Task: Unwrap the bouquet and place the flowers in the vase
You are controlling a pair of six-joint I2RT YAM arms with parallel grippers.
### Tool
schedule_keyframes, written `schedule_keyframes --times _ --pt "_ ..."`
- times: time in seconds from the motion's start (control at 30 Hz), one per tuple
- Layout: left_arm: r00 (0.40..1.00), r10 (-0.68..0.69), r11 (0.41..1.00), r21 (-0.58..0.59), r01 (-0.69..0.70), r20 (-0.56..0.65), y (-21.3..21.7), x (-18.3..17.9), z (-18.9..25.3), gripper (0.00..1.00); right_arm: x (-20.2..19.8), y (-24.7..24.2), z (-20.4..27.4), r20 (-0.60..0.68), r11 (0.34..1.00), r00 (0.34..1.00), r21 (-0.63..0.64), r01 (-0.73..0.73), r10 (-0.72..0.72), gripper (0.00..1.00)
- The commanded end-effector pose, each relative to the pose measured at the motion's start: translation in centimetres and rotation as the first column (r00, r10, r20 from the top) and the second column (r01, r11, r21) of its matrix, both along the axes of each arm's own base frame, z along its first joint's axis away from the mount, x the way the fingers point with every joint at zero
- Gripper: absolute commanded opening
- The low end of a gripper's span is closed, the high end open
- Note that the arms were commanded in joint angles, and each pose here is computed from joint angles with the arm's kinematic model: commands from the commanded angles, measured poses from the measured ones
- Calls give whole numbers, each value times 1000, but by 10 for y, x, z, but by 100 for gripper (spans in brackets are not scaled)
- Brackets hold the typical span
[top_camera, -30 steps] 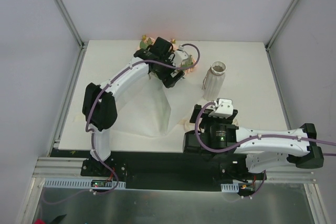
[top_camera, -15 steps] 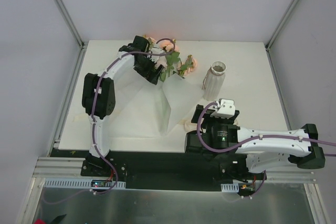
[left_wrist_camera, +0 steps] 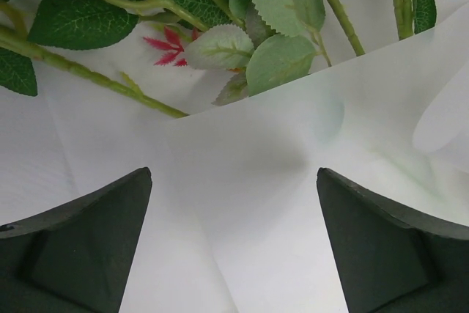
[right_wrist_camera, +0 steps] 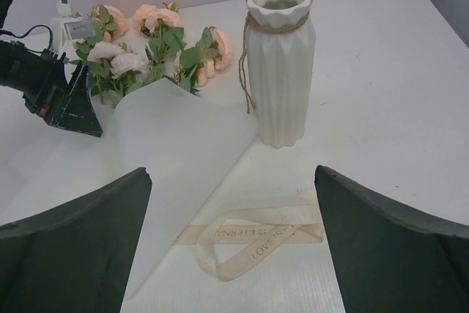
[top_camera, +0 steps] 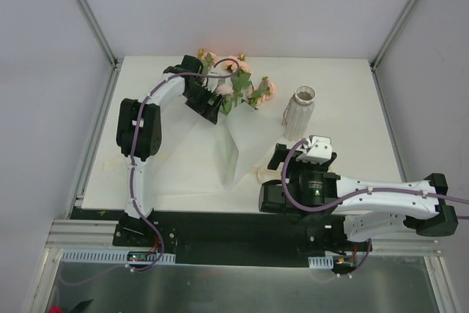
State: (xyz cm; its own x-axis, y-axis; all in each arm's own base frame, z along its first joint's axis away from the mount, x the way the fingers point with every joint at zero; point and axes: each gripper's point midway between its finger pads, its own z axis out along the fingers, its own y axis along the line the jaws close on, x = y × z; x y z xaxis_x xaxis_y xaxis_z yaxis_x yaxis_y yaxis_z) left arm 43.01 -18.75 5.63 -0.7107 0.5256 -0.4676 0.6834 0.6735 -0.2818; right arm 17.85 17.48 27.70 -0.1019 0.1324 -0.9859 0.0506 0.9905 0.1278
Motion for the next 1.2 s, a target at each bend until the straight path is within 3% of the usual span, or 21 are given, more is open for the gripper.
schedule_keyframes --times 0.0,0.13,0.3,0.67,1.17 --pt "999 -42 997 -69 40 -22 -4 -9 8 90 1 -45 26 32 966 999 -259 5 4 97" --pt "996 -77 992 -103 73 -37 -9 -19 8 74 1 -44 32 39 969 999 -248 5 5 97" --pt "996 -75 992 -109 70 -41 -6 -20 8 71 1 -44 38 44 972 999 -235 5 5 97" --pt "999 -44 997 -68 43 -4 1 -13 17 54 2 -38 46 48 973 999 -230 5 6 97" --pt "998 -42 994 -95 46 52 3 -34 53 50 3 -30 47 49 967 999 -256 6 7 97"
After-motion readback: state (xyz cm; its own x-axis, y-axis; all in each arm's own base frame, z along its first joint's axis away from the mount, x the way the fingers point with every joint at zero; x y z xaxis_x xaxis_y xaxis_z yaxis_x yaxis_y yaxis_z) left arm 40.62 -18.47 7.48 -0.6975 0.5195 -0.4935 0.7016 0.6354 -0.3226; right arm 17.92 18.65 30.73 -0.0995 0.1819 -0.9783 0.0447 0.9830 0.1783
